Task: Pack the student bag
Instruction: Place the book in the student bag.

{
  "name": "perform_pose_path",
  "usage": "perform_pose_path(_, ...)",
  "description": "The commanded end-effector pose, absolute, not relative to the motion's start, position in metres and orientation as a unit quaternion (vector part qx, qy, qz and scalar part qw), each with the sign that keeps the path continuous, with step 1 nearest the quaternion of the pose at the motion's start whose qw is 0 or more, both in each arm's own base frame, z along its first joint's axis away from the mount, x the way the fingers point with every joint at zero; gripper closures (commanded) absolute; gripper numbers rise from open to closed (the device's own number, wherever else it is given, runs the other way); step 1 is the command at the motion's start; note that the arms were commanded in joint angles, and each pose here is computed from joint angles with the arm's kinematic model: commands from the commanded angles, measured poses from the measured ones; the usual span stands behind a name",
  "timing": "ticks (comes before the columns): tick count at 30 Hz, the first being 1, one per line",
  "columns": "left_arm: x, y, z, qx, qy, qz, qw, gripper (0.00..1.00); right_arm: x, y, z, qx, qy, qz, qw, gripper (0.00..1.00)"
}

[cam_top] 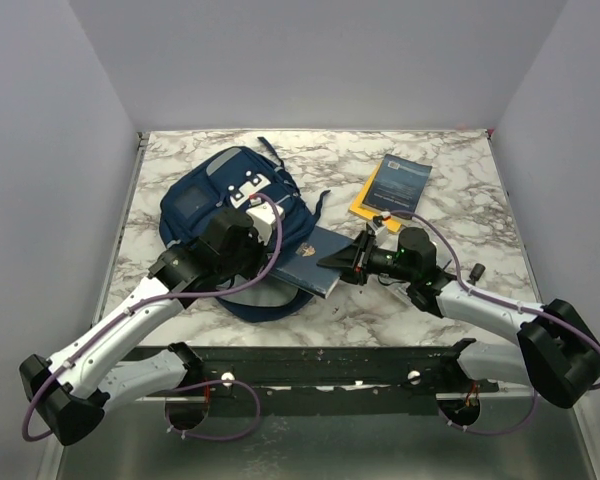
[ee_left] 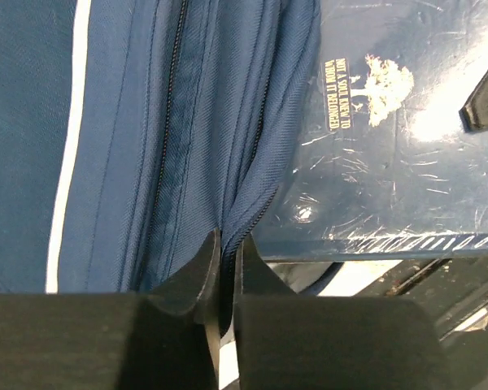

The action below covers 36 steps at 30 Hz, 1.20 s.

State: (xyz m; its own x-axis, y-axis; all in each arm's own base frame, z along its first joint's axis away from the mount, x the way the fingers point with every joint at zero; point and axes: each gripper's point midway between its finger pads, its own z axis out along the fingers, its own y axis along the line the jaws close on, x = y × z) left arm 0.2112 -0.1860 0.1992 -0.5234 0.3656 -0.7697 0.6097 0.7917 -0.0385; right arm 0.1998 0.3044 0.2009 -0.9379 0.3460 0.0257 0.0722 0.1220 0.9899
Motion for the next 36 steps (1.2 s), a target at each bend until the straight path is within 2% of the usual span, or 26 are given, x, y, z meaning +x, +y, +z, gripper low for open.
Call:
perform_pose_path(1, 0.221, -0.183, 0.24, 0.27, 0.843, -0.136, 0.445, 1.0, 0.196, 0.303, 0.29, 0.066, 0.646, 0.738, 0.185, 1.0)
perform_pose_path(7, 0.237, -0.174, 0.318, 0.239, 0.789, -0.058, 0.563, 1.0, 0.199, 0.317, 0.274, 0.095, 0.668, 0.715, 0.182, 1.0)
perform_pose_path(12, 0.246, -0.177, 0.338, 0.26, 0.753, -0.036, 0.603, 1.0, 0.206, 0.342, 0.267, 0.105, 0.679, 0.703, 0.185, 1.0)
perform_pose_path(18, 0.245, -0.185, 0.344, 0.278, 0.7, -0.061, 0.654, 1.0, 0.253, 0.365, 0.237, 0.164, 0.699, 0.657, 0.231, 1.0)
perform_pose_path(27, 0.237, -0.204, 0.335, 0.315, 0.672, -0.105, 0.662, 1.0, 0.316, 0.414, 0.207, 0.194, 0.691, 0.627, 0.303, 1.0)
perform_pose_path(33, 0.232, -0.211, 0.322, 0.328, 0.67, -0.125, 0.654, 1.0, 0.331, 0.453, 0.175, 0.186, 0.669, 0.654, 0.299, 1.0)
perform_pose_path(36, 0.233, -0.206, 0.313, 0.325, 0.673, -0.113, 0.655, 1.0, 0.341, 0.465, 0.168, 0.184, 0.657, 0.654, 0.328, 0.94)
